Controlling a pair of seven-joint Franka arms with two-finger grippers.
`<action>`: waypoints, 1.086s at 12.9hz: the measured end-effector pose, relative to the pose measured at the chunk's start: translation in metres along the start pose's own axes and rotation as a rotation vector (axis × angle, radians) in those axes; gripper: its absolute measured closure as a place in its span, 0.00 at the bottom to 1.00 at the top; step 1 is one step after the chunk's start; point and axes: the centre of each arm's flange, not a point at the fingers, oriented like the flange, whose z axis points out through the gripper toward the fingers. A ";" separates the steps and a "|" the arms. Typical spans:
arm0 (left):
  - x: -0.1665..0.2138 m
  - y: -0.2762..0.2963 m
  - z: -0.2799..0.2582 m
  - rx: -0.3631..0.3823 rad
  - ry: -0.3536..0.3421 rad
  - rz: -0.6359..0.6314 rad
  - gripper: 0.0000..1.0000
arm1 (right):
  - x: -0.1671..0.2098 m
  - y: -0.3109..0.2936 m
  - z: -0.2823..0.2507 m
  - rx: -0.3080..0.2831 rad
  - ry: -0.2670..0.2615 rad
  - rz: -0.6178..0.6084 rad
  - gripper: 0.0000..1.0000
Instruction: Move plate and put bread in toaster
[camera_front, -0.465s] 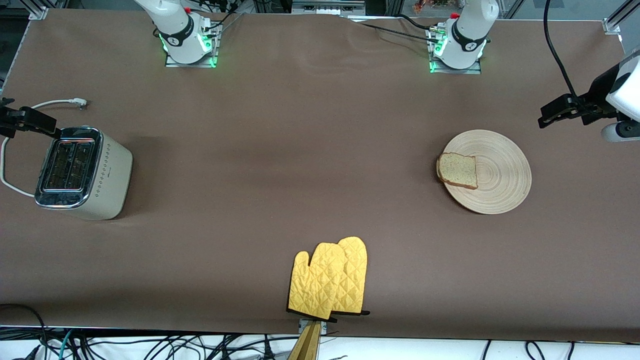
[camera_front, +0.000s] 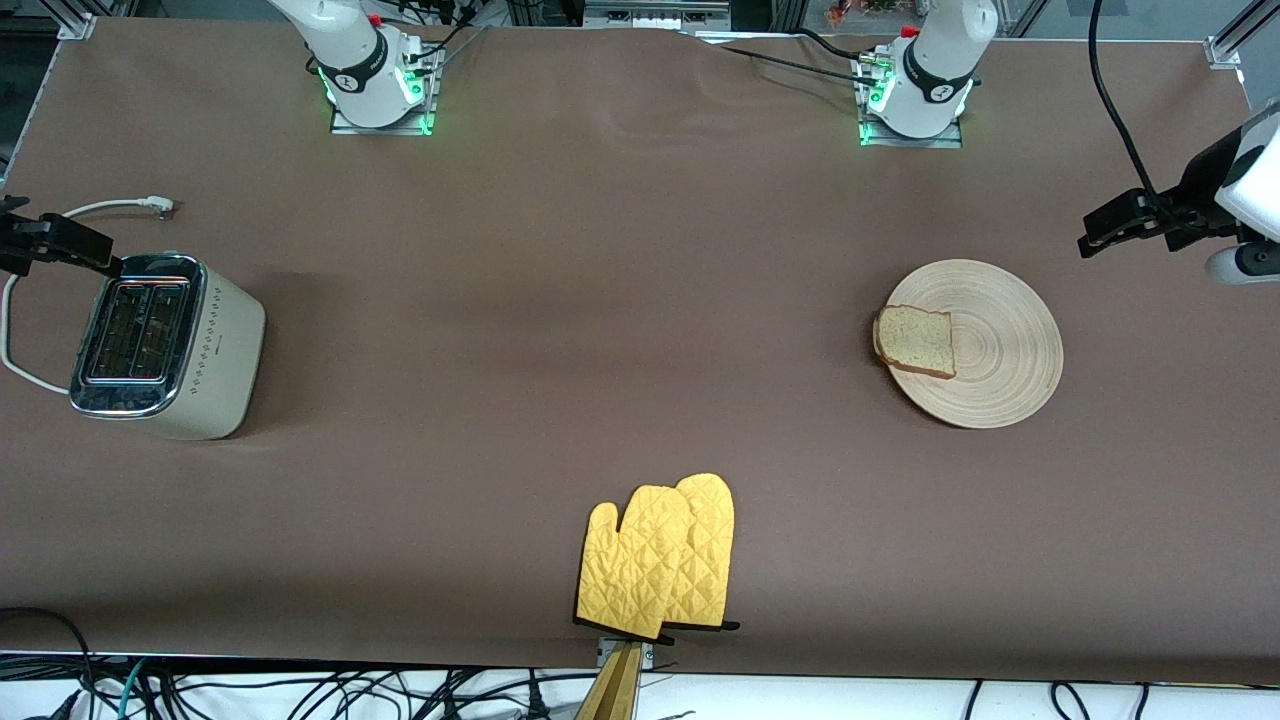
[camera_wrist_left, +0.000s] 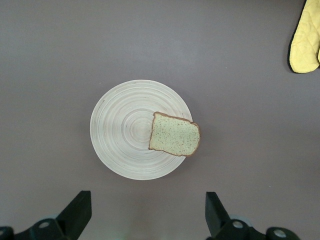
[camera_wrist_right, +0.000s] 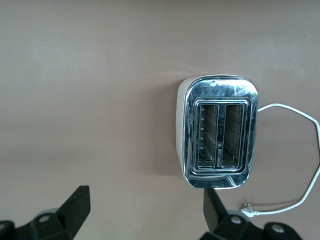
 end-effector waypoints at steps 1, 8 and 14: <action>0.000 0.000 0.000 0.000 0.000 -0.001 0.00 | 0.000 0.000 0.000 0.000 0.000 0.000 0.00; 0.001 -0.005 -0.005 -0.003 0.016 -0.008 0.00 | 0.000 0.001 0.000 0.000 0.000 0.003 0.00; 0.002 -0.011 -0.008 -0.005 0.023 -0.020 0.00 | 0.000 0.003 0.001 0.000 -0.001 0.007 0.00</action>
